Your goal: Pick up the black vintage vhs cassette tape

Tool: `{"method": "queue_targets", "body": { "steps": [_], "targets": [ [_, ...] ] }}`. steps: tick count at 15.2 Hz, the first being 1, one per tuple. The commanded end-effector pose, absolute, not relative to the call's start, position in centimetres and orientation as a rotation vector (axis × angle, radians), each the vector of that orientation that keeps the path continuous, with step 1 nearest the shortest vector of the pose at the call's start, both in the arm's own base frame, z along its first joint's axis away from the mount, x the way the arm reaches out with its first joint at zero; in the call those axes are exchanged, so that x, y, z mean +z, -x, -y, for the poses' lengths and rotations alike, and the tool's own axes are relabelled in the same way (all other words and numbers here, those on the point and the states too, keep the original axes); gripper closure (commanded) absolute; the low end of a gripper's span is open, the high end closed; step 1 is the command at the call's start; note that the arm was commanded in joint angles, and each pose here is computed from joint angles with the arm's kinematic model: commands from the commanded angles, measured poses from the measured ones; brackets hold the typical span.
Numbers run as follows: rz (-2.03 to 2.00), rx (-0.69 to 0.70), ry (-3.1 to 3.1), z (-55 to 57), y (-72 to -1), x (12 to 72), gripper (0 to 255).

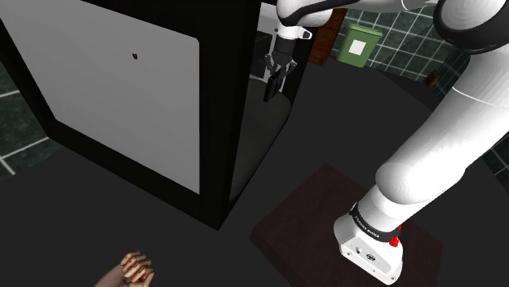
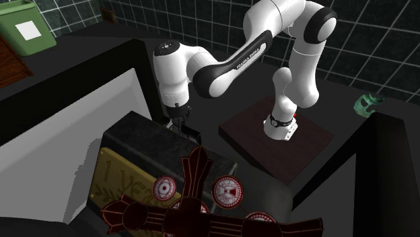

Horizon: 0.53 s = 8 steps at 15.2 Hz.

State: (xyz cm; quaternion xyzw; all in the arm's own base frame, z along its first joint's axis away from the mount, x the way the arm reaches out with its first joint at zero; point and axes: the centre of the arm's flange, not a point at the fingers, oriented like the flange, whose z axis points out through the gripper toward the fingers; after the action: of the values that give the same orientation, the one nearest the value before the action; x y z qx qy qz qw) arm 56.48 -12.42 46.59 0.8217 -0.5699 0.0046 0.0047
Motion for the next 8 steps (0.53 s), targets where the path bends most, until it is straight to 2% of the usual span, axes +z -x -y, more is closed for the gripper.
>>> {"method": "queue_targets", "body": {
  "steps": [1, 8],
  "targets": [
    [1.785, 0.014, -2.574, 12.4, -56.5, 46.6, 255],
    [1.785, 0.014, -2.574, 12.4, -56.5, 49.2, 255]
  ]
}}
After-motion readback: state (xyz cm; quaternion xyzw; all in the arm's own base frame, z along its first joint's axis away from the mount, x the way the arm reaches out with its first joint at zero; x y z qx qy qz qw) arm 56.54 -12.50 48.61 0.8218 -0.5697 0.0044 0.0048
